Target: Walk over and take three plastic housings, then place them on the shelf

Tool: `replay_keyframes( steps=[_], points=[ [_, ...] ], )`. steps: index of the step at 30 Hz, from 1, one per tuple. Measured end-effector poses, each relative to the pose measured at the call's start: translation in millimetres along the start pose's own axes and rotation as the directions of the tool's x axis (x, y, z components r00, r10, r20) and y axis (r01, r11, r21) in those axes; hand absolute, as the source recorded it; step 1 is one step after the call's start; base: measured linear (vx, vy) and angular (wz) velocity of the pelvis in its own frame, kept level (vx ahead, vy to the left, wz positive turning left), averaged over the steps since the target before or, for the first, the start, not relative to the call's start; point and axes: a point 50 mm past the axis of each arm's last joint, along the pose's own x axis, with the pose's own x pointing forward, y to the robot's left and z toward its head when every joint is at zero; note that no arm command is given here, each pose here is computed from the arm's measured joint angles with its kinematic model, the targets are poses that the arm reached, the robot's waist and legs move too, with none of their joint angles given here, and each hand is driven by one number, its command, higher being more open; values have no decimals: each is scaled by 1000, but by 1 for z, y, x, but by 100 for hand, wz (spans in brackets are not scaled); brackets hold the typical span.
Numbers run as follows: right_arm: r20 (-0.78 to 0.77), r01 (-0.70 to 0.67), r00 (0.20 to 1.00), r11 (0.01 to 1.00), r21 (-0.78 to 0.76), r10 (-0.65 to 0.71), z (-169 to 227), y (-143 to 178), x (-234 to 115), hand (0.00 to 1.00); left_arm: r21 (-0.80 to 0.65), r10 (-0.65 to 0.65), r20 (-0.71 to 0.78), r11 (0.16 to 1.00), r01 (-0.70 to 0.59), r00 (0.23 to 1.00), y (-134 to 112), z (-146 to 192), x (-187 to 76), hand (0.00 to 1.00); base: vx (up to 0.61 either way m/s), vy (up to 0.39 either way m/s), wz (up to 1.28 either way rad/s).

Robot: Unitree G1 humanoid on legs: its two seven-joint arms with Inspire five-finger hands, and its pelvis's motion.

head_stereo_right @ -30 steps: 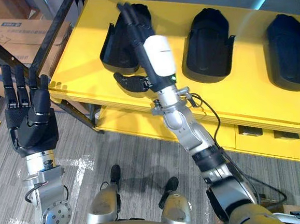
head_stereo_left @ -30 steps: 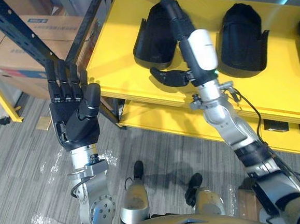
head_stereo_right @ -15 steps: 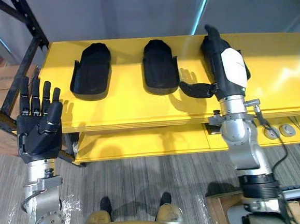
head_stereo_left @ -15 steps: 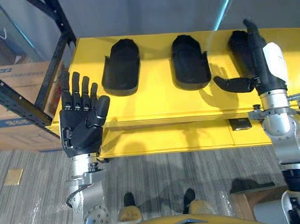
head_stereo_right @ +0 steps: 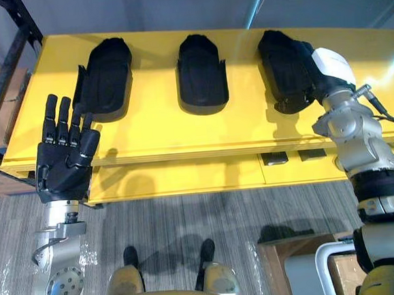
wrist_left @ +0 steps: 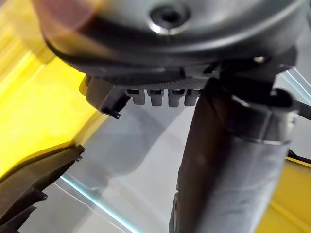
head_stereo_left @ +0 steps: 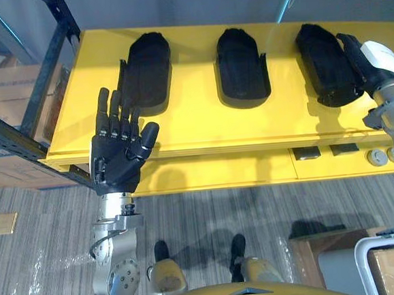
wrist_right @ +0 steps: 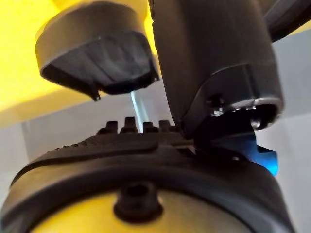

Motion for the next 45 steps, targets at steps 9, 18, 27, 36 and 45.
replay_keyframes(
  steps=[9, 18, 27, 36, 45],
  points=[
    [-9, -135, 991, 991, 8, 135, 3, -3, 7, 100, 29, 0, 5, 1000, 0, 1000, 5, 3, 5, 100, -4, 2, 0],
    [-51, -189, 980, 981, 40, 191, -5, -1, 5, 100, 30, -3, -2, 1000, 3, 1000, 5, 3, 4, 100, -3, 5, -2],
    [-102, -264, 957, 961, 83, 271, -28, 11, -16, 100, 38, -6, -28, 999, 7, 1000, 8, 2, 3, 100, -5, 5, -4],
    [-167, -304, 931, 943, 134, 324, -45, 13, -28, 100, 42, -12, -53, 999, 15, 999, 6, 1, 2, 100, -1, 2, -1],
    [-197, -345, 909, 928, 142, 368, -56, 23, -38, 100, 47, 21, -94, 999, -17, 995, 11, -3, -8, 100, -3, 0, -1]
  ],
)
